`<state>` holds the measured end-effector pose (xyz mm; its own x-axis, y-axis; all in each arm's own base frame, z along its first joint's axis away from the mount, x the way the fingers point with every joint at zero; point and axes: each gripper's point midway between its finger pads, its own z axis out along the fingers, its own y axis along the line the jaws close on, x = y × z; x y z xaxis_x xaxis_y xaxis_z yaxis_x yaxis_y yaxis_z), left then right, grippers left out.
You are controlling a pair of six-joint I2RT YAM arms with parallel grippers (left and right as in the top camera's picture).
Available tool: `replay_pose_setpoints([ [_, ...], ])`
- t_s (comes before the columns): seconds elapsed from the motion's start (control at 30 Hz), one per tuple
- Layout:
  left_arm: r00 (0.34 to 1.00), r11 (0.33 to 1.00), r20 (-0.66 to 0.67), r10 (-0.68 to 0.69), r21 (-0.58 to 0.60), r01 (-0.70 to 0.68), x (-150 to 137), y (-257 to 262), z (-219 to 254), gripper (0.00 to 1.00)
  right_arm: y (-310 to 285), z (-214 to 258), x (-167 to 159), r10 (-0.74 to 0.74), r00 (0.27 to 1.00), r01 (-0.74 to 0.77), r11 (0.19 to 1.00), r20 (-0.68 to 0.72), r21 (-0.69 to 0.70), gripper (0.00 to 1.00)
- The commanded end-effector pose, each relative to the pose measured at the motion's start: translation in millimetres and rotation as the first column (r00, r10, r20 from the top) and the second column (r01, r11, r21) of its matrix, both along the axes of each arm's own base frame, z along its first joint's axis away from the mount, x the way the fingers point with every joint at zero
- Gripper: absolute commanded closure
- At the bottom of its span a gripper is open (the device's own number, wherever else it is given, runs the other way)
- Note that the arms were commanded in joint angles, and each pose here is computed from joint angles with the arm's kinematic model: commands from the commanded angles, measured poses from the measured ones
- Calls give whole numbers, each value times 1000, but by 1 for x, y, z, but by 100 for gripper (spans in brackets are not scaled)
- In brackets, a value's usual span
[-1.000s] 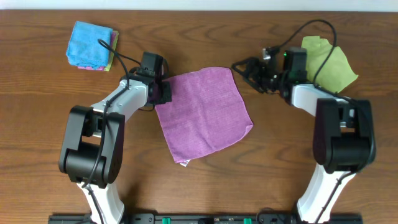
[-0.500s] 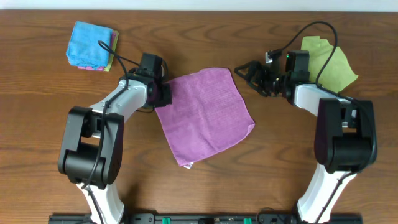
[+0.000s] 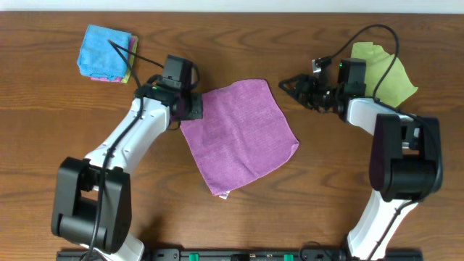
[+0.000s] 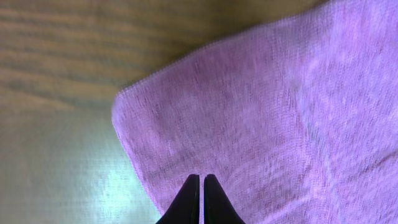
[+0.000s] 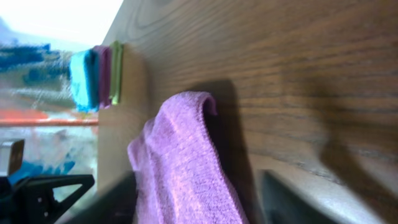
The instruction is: Fold the cloth
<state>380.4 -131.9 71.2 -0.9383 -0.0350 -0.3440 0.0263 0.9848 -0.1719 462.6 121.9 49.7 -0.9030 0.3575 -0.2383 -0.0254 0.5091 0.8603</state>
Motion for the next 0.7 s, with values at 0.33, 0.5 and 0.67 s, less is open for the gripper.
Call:
replay_pose_setpoints([
  [0.33,999,992,15,-36,122,34,-5,-3,-2,94,-32,128,8,51,962,87,875,270,-477,99],
  [0.5,999,991,27,-30,131,26,-2,-1,-3,94,-35,109,-31,136,987,-24,657,87,-754,99],
  [0.67,999,990,33,1,141,-5,10,8,-14,94,-21,68,-68,181,981,-155,548,-64,-822,99],
])
